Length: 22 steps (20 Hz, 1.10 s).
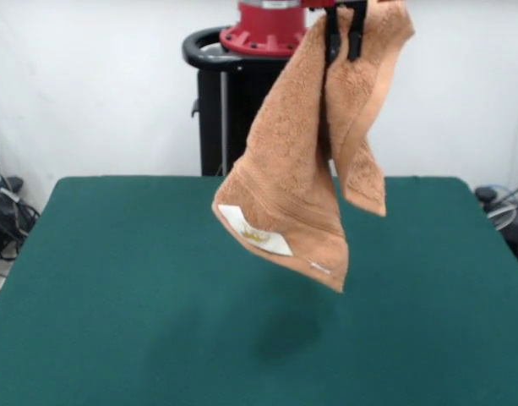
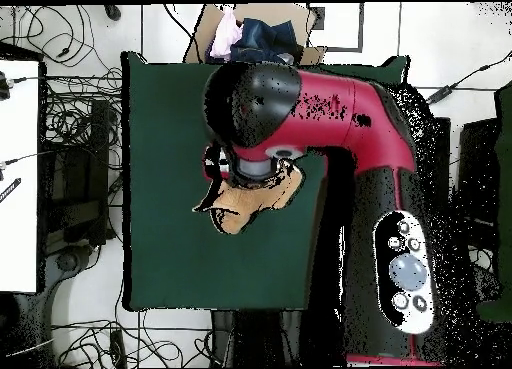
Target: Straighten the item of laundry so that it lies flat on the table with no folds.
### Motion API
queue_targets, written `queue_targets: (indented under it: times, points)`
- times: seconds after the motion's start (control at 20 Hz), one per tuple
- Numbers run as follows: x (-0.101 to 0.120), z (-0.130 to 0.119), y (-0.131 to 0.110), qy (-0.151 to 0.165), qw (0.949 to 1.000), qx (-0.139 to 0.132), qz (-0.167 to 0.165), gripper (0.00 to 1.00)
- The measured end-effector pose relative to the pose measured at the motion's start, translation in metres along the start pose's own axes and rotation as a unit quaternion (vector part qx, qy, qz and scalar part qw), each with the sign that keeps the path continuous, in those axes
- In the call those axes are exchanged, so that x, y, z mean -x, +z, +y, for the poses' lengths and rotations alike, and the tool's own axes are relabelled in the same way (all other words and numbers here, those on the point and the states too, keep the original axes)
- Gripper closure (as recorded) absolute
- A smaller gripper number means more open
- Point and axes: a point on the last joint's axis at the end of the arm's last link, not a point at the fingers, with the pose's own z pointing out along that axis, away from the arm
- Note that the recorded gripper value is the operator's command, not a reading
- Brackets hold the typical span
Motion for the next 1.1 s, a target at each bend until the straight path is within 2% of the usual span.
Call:
queue_targets:
  times: [0.55, 1.1]
  points:
    - [0.049, -0.013, -0.008, 0.003, 0.9998, 0.01, 0.016, 1.0]
    - [0.067, -0.029, -0.02, 0.018, 0.9998, 0.002, 0.0, 1.0]
